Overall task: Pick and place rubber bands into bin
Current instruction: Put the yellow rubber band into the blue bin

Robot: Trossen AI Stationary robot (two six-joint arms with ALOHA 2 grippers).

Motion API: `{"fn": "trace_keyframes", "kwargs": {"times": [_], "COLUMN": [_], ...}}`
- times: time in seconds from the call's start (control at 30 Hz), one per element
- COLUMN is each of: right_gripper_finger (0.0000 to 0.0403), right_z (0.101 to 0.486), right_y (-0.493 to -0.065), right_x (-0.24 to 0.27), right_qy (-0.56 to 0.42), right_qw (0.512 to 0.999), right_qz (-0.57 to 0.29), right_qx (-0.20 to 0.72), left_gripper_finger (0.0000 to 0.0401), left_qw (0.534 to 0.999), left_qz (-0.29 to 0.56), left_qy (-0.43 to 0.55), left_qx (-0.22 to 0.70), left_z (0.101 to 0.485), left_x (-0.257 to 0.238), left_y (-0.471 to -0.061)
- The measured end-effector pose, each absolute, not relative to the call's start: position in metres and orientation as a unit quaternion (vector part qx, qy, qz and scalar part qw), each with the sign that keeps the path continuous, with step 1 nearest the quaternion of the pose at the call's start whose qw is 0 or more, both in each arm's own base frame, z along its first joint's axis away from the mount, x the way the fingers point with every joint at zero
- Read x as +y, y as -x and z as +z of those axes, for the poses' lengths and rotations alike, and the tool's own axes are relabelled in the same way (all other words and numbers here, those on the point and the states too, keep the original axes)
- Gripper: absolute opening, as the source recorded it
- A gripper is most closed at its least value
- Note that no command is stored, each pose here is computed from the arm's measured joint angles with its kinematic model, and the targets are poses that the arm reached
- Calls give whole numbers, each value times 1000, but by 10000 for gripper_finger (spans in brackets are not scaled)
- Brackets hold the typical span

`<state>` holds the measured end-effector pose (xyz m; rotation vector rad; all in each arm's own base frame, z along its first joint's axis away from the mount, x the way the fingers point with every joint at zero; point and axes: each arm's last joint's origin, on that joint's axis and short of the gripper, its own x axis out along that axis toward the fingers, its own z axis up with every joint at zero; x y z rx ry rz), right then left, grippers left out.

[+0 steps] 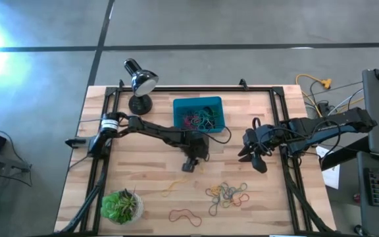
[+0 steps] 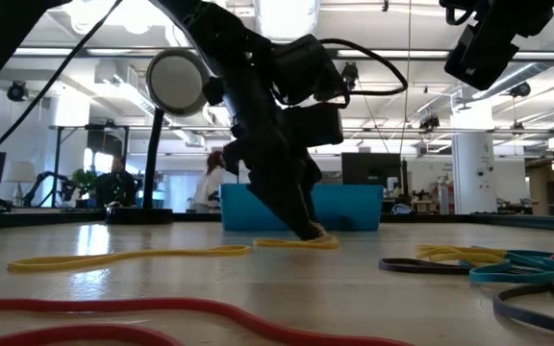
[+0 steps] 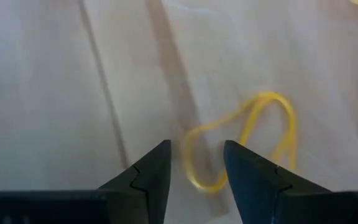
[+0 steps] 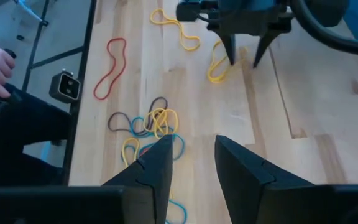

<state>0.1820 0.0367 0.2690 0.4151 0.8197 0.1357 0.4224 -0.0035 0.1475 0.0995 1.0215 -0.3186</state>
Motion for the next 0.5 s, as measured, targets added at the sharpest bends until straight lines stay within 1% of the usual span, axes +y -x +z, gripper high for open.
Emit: {"fn": "trace_keyframes", "kwargs": {"times": [0.13, 0.5], "right_gripper_finger": [110, 100], "right_z": [268, 267], "right_y": [-183, -184], "right_x": [37, 37], "right_qy": [-200, -199], "right_qw": [893, 892], "right_qz": [64, 64], "right_qx": [399, 401], "left_gripper_finger": [134, 134], "left_qw": [850, 837], "left_qz": [-173, -207], "left_qy": [-36, -67], "left_qx": [496, 502], "left_z": [146, 141], "left_x": [-8, -27], "left_y": [-420, -414]}}
